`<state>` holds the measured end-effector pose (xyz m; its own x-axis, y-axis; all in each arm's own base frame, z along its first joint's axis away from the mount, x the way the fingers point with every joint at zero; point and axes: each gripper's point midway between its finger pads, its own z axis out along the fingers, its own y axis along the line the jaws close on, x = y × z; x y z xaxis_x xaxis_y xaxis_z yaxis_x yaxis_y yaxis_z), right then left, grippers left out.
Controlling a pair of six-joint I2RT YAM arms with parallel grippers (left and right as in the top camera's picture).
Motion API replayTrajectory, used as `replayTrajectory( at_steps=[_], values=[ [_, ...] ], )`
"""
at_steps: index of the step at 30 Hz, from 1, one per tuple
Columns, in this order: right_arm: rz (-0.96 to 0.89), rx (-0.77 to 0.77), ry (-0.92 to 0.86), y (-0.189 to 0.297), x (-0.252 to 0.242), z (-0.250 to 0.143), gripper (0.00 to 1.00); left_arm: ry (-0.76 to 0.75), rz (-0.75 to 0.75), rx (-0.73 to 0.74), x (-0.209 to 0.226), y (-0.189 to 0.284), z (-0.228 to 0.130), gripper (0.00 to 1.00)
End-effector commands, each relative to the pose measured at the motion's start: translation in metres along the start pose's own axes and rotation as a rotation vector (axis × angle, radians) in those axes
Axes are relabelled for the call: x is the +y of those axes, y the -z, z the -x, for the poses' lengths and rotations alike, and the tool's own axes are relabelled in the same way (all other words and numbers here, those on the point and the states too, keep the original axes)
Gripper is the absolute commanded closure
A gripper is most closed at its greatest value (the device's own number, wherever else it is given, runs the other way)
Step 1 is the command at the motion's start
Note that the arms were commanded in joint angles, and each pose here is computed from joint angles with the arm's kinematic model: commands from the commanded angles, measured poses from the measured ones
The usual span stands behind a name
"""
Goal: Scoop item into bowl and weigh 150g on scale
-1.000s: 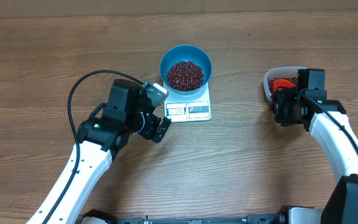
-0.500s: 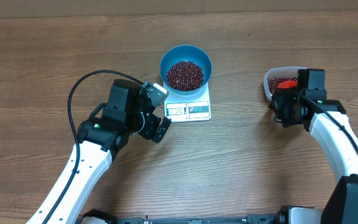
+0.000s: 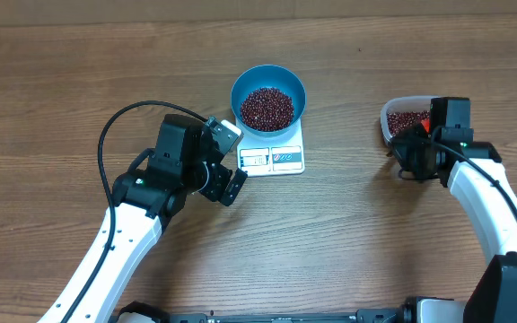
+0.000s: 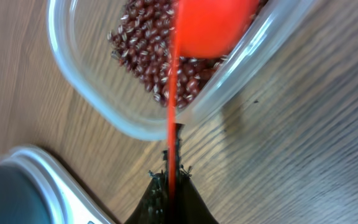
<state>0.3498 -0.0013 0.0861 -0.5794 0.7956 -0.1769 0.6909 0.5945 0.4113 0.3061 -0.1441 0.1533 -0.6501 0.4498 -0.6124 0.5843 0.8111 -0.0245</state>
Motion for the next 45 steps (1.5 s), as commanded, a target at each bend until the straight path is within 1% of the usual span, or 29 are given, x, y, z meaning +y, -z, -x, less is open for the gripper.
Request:
replayTrajectory(
  at_steps=[1, 10, 13, 16, 19, 22, 26, 30, 35, 40, 45],
  values=[
    [0.053, -0.045, 0.214, 0.032, 0.028, 0.015, 0.96, 0.015, 0.006, 0.007, 0.002, -0.002, -0.002, 0.00],
    [0.028, -0.020, 0.513, 0.112, 0.057, 0.026, 0.96, 0.015, 0.006, 0.007, 0.002, -0.002, -0.002, 0.00],
    [0.000, 0.040, 0.562, 0.127, 0.053, 0.025, 0.97, 0.015, 0.006, 0.007, 0.002, -0.002, -0.002, 0.01],
    [-0.052, 0.122, 0.591, 0.132, 0.042, 0.026, 0.97, 0.015, 0.006, 0.007, 0.002, -0.002, -0.002, 0.00],
    [-0.099, 0.219, 0.626, 0.125, 0.032, 0.027, 0.97, 0.015, 0.006, 0.007, 0.002, -0.002, -0.002, 0.01],
    [-0.147, 0.328, 0.650, 0.107, 0.022, 0.029, 0.96, 0.015, 0.006, 0.008, 0.002, -0.002, -0.002, 0.00],
    [-0.205, 0.408, 0.668, 0.079, 0.010, 0.032, 0.96, 0.015, 0.006, 0.007, 0.002, -0.002, -0.002, 0.00],
    [-0.287, 0.397, 0.681, 0.055, -0.001, 0.047, 0.96, 0.015, 0.006, 0.007, 0.002, -0.002, -0.002, 0.00],
    [-0.383, 0.317, 0.720, 0.040, -0.009, 0.073, 0.96, 0.015, 0.006, 0.007, 0.002, -0.002, -0.002, 0.00],
    [-0.376, 0.303, 0.811, 0.030, -0.009, 0.079, 0.96, 0.015, 0.006, 0.007, 0.002, -0.002, -0.002, 0.01],
    [-0.375, 0.344, 0.877, 0.021, -0.013, 0.078, 0.96, 0.015, 0.006, 0.007, 0.002, -0.002, -0.002, 0.00]
  ],
)
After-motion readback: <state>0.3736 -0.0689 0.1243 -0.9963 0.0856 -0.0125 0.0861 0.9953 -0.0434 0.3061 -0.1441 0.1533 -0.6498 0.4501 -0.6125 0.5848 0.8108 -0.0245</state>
